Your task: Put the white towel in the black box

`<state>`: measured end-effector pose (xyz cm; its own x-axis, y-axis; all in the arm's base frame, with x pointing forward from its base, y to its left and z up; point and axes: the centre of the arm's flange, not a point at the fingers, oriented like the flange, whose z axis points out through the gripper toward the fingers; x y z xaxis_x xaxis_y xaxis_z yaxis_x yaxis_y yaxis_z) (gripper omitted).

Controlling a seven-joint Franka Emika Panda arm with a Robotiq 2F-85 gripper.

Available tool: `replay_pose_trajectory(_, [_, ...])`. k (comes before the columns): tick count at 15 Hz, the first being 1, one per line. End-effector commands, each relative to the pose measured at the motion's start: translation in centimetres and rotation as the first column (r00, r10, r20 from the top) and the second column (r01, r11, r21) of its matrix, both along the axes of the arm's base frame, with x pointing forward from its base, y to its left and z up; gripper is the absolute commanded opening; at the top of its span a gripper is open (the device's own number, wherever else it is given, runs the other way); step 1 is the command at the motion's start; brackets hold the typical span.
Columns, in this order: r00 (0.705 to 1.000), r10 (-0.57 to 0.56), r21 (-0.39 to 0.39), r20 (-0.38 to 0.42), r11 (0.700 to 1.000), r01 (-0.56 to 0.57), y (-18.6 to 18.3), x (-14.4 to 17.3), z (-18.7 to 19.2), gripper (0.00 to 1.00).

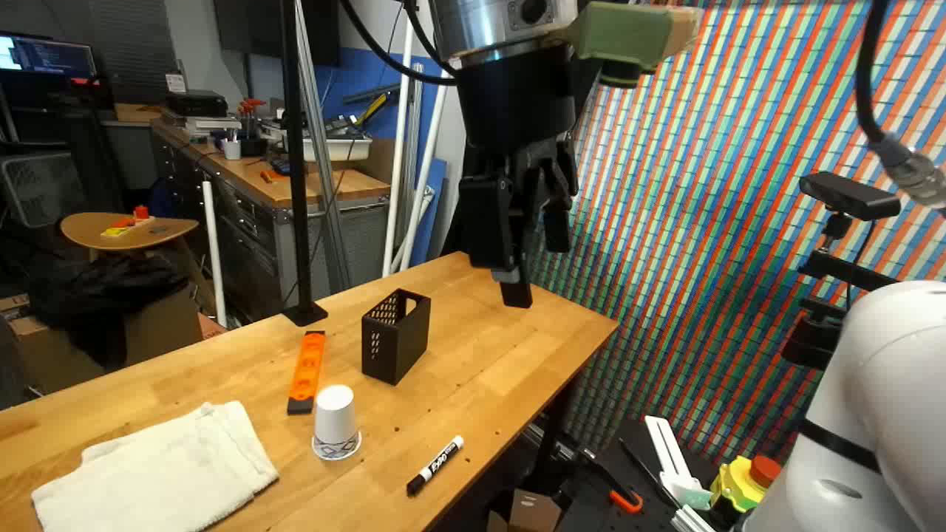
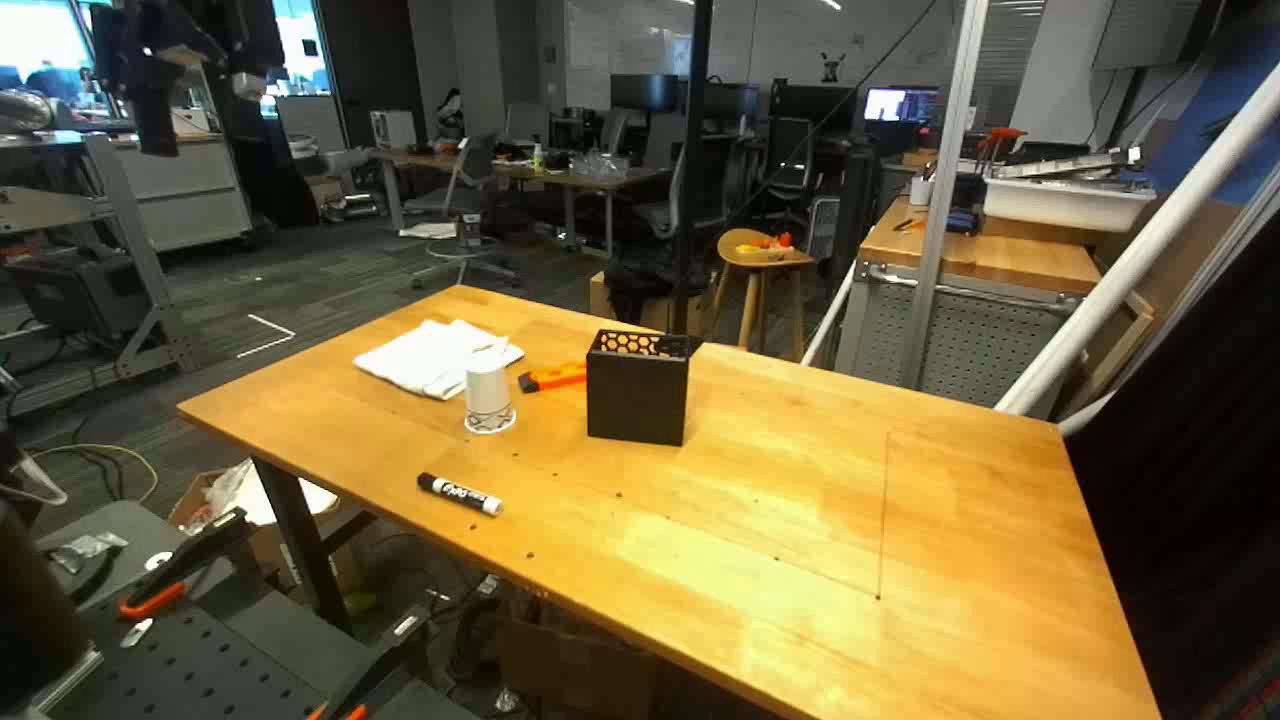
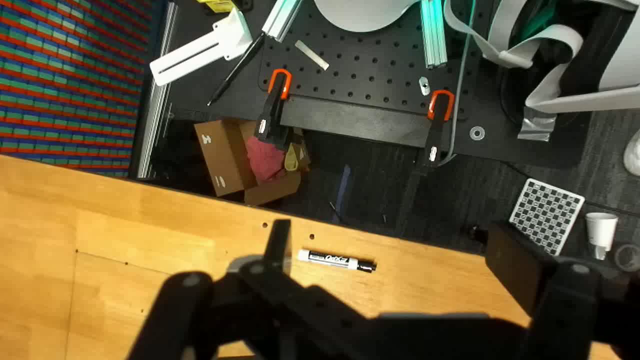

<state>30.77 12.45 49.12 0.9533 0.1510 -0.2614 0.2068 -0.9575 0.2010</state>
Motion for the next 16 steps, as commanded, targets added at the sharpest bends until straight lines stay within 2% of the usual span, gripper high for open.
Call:
replay_pose_trajectory(1, [1.000,0.001,0.001,0.004,1.000,-0.001,0.03,0.03,0.17,1.00])
replay_pose_trajectory(16, [1.000,0.002,0.004,0.016,1.000,-0.002,0.12,0.07,0.67,1.00])
